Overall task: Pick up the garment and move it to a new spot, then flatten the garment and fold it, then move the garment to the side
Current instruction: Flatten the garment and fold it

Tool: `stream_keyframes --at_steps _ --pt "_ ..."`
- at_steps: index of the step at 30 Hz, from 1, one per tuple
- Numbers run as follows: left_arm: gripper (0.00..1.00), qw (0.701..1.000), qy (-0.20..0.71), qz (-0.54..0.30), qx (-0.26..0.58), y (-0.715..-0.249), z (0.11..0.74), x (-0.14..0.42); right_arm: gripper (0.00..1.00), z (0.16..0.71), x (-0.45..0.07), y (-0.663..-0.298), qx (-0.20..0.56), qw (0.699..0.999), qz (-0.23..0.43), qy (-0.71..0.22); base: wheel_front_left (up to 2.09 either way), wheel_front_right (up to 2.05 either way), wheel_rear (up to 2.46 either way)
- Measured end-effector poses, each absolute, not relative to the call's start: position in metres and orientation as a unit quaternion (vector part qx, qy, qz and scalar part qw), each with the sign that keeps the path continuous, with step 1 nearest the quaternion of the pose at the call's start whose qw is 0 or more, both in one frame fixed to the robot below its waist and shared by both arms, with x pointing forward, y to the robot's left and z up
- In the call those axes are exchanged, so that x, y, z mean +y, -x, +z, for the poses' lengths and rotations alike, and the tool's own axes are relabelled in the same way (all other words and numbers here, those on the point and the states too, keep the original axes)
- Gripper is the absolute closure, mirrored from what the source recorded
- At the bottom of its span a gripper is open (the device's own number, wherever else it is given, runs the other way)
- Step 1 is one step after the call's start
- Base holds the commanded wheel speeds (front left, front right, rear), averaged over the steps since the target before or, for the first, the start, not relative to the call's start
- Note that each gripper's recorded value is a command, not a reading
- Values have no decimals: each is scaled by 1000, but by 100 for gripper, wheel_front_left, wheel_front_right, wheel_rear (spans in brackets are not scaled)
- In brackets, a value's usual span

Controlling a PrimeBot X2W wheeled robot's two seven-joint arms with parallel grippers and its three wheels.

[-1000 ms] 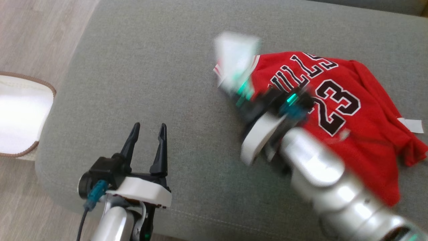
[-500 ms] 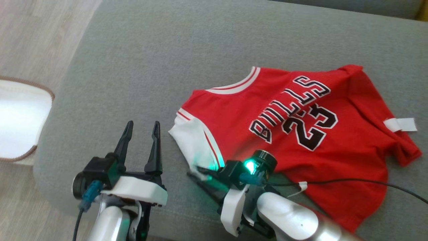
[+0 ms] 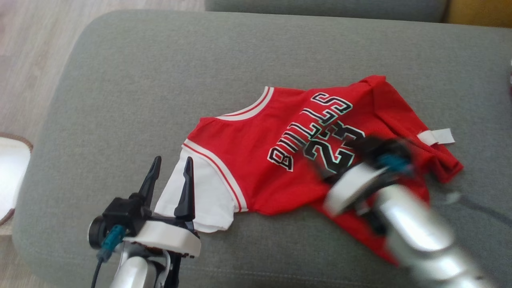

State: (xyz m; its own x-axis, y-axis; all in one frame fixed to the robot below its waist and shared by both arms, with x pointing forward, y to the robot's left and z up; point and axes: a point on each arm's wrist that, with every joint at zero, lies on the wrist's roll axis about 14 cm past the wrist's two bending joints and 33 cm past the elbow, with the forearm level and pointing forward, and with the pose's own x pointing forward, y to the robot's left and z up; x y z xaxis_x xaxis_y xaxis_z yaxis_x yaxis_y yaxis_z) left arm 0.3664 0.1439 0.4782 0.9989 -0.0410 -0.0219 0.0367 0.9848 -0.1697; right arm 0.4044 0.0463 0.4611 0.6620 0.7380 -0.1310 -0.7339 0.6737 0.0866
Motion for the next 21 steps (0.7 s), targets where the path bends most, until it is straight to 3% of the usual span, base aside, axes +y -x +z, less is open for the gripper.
stream_keyframes --at_steps 3,8,21 --pt "0 996 86 -28 13 -368 478 139 0 453 -21 -442 94 940 322 57 0 0 0" --pt "0 996 87 -26 18 -366 475 140 0 412 -103 -458 186 945 232 137 0 0 0" --pt "0 995 91 -14 37 -366 463 146 0 365 -156 -457 338 910 171 167 0 0 0"
